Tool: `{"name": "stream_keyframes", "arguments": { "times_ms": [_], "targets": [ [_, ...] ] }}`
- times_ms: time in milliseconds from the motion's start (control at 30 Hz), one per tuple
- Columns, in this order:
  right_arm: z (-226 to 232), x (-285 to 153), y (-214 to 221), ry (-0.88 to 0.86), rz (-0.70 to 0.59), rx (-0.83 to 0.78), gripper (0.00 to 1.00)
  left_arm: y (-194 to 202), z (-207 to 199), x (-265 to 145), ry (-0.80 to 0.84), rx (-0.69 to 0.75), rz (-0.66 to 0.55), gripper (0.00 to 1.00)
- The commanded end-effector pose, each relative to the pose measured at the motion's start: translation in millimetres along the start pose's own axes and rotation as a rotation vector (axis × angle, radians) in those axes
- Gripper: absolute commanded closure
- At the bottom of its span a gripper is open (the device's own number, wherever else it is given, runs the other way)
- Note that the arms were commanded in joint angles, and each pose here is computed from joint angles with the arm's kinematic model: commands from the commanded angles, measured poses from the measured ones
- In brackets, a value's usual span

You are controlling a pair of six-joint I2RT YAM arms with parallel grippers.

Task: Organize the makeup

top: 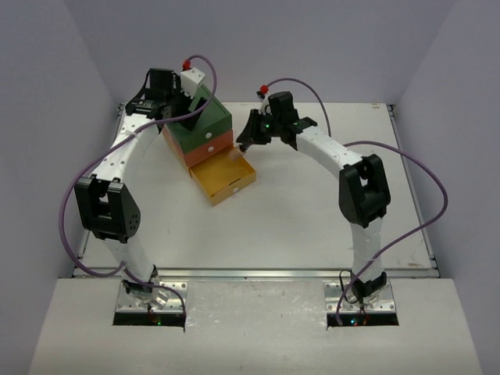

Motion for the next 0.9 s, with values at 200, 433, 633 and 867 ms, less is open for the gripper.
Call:
{"name": "stream_keyframes", "arguments": {
  "times_ms": [200, 433, 633, 867],
  "targets": [
    [47, 59, 30, -0.171, -0.01, 0.063, 1.0, 3, 10, 3, -0.057, -0.024, 0.006, 0.04],
    [41, 82, 55, -0.192, 0.026, 0.091, 1.0, 7, 15, 4, -0.085, -0.036, 0.029, 0.03],
    [27, 97, 70, -0.166, 0.062, 0.097, 0.92, 13, 16, 3, -0.095, -0.031, 0.043, 0.03],
    [15, 100, 70, -0.095, 0.067, 0.058, 0.59, 14, 17, 3, -0.097, -0.025, 0.046, 0.03]
  ]
}}
Point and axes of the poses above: each gripper's point midway between its finger pads, its own x axis out along the fingers, its own z axis along the line the jaws close on, y = z × x, the point moved 1 cm from there along -x, back along the fingers, and after that the axes turned 1 degree about -x, right-handed, at the moved point
